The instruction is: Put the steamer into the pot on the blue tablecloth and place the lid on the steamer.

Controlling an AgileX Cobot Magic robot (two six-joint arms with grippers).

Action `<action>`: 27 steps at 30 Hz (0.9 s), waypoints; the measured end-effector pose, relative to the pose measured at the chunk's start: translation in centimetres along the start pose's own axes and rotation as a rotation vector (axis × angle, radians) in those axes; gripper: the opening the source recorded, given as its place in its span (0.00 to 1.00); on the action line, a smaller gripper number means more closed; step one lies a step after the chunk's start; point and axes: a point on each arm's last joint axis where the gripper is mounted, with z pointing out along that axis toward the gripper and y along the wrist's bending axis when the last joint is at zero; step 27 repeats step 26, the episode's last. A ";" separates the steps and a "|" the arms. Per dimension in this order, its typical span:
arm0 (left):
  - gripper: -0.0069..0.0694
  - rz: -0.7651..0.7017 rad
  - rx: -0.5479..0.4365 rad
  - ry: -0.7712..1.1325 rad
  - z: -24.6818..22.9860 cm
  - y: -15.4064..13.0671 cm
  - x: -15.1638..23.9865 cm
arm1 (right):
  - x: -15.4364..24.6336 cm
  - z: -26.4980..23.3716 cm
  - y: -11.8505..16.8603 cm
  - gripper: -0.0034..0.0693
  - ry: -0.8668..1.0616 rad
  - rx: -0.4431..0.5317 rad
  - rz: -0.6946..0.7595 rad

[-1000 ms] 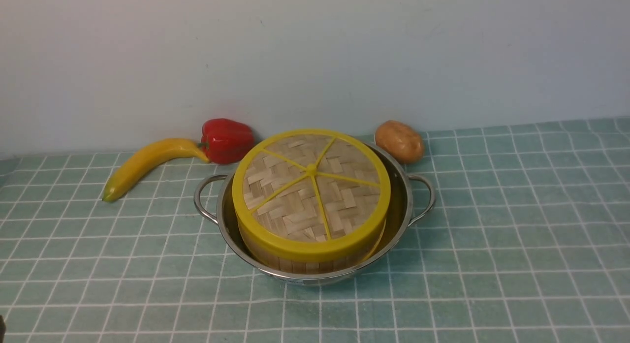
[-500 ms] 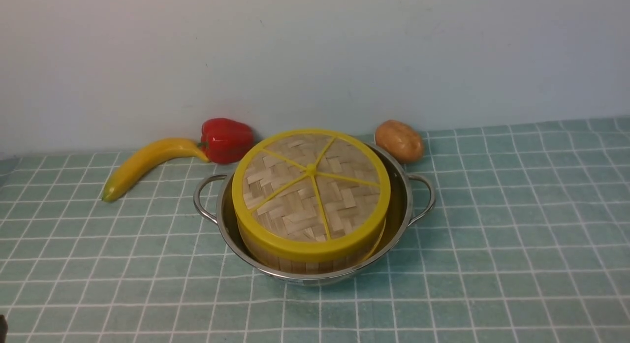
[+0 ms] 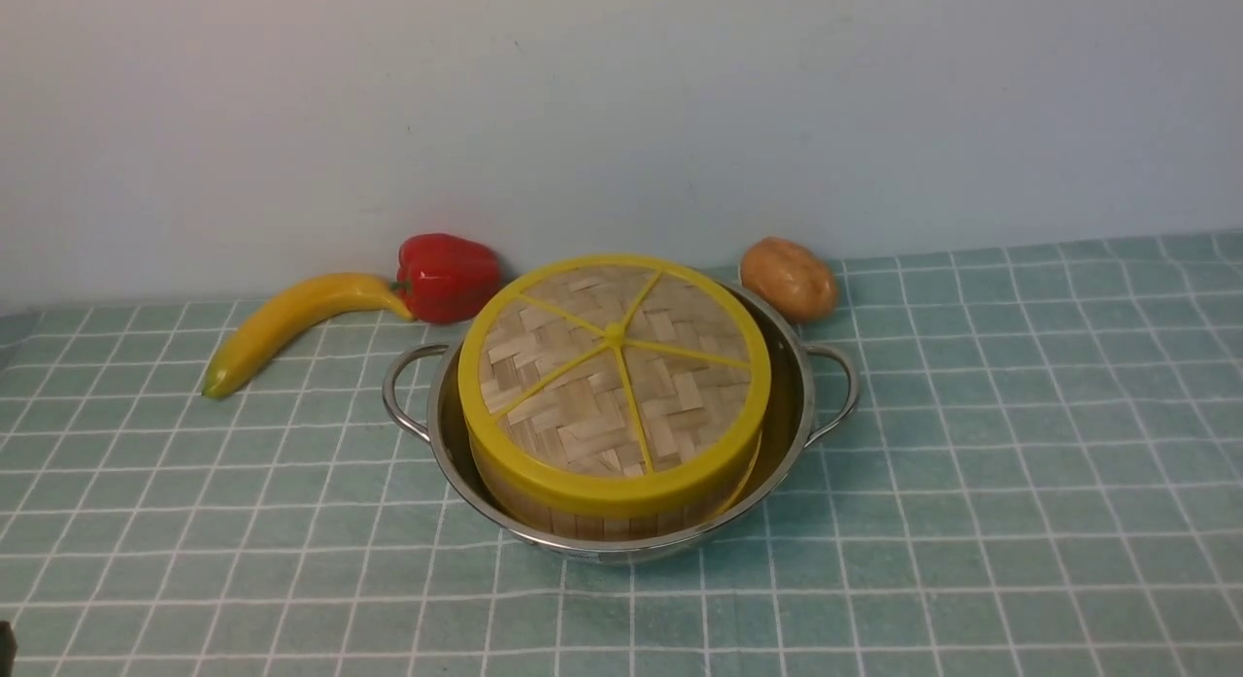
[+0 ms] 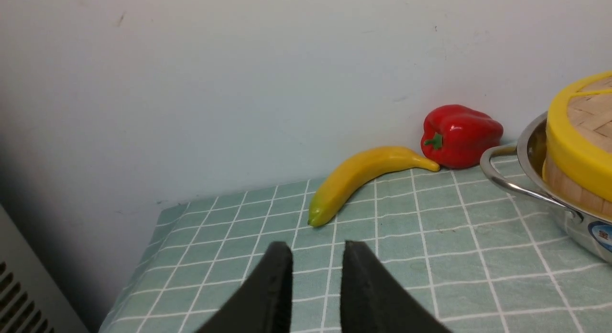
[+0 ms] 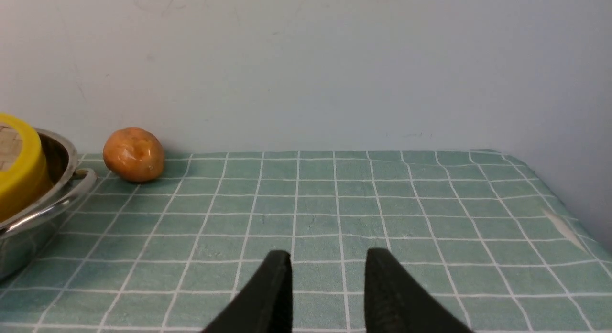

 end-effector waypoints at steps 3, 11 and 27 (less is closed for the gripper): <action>0.29 0.000 0.000 0.000 0.0 0.0 0.0 | 0.0 0.0 0.0 0.38 0.000 0.000 0.000; 0.31 0.000 0.000 0.000 0.0 0.0 0.0 | 0.0 0.0 0.0 0.38 0.001 0.000 0.000; 0.34 0.000 0.000 0.000 0.0 0.0 0.0 | 0.0 0.0 0.0 0.38 0.001 0.000 0.000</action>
